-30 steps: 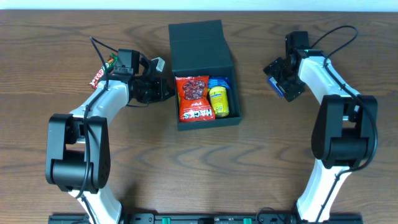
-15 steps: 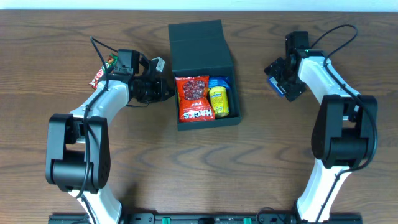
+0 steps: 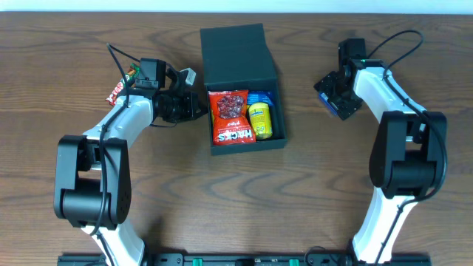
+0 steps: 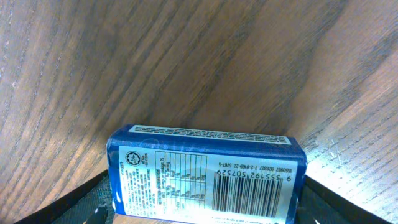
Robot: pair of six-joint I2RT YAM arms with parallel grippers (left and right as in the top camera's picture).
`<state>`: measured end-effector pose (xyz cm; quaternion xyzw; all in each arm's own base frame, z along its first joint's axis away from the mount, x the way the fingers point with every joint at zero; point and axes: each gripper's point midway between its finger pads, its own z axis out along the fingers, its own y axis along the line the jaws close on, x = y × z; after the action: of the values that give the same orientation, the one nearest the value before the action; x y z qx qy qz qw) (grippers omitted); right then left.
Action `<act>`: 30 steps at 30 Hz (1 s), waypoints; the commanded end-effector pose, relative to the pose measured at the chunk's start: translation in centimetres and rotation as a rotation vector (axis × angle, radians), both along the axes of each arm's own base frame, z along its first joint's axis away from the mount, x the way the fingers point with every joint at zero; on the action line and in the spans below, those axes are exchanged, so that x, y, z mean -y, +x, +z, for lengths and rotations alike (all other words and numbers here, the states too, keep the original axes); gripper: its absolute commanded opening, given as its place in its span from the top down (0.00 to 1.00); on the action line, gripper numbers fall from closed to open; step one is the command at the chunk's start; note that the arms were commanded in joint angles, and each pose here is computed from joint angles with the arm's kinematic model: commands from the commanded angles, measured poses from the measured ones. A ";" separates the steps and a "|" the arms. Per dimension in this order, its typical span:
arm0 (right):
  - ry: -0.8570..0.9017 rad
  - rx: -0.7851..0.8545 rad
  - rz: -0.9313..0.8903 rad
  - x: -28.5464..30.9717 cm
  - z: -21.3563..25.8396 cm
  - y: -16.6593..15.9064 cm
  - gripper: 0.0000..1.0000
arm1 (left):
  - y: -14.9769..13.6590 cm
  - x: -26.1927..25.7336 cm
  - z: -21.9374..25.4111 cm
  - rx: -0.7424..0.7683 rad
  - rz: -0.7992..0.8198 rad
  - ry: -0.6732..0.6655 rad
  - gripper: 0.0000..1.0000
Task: Pack container
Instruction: 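Carry the blue pack into the box beside the Mentos bottle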
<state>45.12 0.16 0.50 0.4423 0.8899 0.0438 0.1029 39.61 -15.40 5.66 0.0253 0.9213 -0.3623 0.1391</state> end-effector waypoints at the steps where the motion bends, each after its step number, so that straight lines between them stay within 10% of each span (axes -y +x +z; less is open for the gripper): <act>1: -0.014 -0.023 0.011 0.9 -0.9 -0.4 0.21 | -0.5 0.4 -0.5 -0.028 -0.006 -0.016 0.94; 14: -0.003 0.049 0.209 -0.2 3.3 2.5 0.27 | -0.5 0.4 -0.5 -0.028 -0.006 -0.016 0.94; 21: -0.031 0.251 0.844 -6.1 13.4 5.9 0.31 | -0.5 0.4 -0.5 -0.028 -0.006 -0.016 0.94; 30: -0.106 0.203 1.405 -13.6 16.0 1.3 0.31 | -0.5 0.4 -0.5 -0.028 -0.006 -0.016 0.94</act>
<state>47.33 11.03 15.75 -0.1182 0.9767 0.1024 0.1469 39.58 -15.40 5.65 0.0252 0.9213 -0.3624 0.1385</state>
